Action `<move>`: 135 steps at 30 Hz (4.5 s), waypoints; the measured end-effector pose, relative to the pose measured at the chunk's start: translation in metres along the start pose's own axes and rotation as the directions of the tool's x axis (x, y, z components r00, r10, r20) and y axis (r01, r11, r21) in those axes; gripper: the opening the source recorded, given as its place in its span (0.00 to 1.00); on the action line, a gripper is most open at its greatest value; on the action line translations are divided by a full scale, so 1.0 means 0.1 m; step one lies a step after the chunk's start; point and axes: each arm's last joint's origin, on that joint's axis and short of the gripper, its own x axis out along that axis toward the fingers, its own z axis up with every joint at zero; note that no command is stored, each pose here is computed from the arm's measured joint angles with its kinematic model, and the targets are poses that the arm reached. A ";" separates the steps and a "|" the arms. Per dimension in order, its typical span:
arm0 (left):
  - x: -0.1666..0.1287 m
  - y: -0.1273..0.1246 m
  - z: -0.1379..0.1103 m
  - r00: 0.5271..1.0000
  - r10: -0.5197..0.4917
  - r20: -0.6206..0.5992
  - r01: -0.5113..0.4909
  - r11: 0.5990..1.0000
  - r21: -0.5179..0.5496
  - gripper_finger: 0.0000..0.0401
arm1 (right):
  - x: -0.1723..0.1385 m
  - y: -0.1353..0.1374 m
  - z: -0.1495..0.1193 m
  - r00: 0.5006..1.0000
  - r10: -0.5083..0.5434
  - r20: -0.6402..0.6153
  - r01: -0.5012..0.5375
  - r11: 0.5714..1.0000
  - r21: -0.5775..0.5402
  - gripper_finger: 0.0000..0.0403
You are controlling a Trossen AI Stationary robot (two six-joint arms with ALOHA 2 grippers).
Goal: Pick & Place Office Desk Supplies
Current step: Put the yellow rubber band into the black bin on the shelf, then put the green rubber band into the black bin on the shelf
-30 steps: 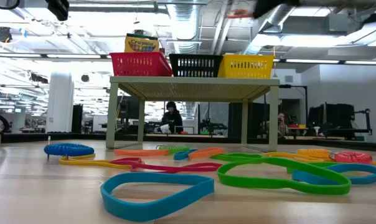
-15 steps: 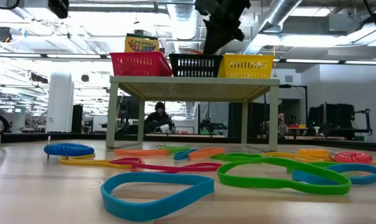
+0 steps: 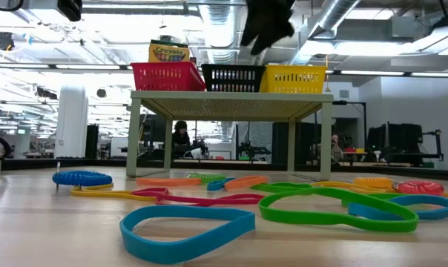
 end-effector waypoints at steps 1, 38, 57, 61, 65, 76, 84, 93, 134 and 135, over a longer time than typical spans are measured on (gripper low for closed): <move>0.00 0.00 0.00 1.000 0.000 0.000 0.000 1.000 0.000 0.25 | -0.11 -0.02 -0.02 1.000 0.003 0.004 -0.002 1.000 -0.002 0.61; 0.00 0.00 -0.01 1.000 0.002 -0.009 -0.001 1.000 0.009 0.25 | 0.27 0.84 -2.63 0.830 0.179 -0.528 -0.248 0.967 -0.062 0.64; 0.00 0.00 -0.01 1.000 0.002 -0.009 -0.002 1.000 0.006 0.25 | 0.63 0.84 -2.70 0.755 0.082 -0.651 -0.278 0.939 -0.204 0.06; 0.00 0.00 -0.01 1.000 0.002 -0.009 -0.002 1.000 0.006 0.25 | 0.64 0.84 -2.69 0.762 0.079 -0.642 -0.269 0.941 -0.203 0.03; 0.00 0.00 -0.01 1.000 0.002 -0.009 -0.002 1.000 0.006 0.25 | 0.57 0.84 -2.66 0.777 0.100 -0.621 -0.266 0.947 -0.180 0.01; 0.00 0.00 -0.01 1.000 0.002 -0.009 -0.002 1.000 0.006 0.25 | -0.07 0.88 -2.25 0.888 0.252 -0.385 -0.309 0.947 -0.093 0.00; 0.00 0.00 -0.01 1.000 0.002 -0.009 -0.002 1.000 0.006 0.25 | -0.50 0.84 -1.57 0.965 0.259 -0.051 -0.264 0.947 -0.183 0.00; 0.00 0.00 -0.01 1.000 0.002 -0.009 -0.002 1.000 0.006 0.25 | -0.56 0.50 -0.73 0.978 0.058 0.201 0.008 0.951 -0.310 0.00; 0.00 0.00 -0.01 1.000 0.002 -0.011 -0.002 1.000 0.006 0.25 | -0.83 0.33 -0.73 0.985 0.027 -0.169 -0.035 0.998 -0.048 0.70; 0.00 0.00 -0.01 1.000 0.002 -0.011 -0.002 1.000 0.006 0.25 | -0.88 0.40 -0.81 0.980 0.024 -0.200 -0.031 0.999 -0.031 0.70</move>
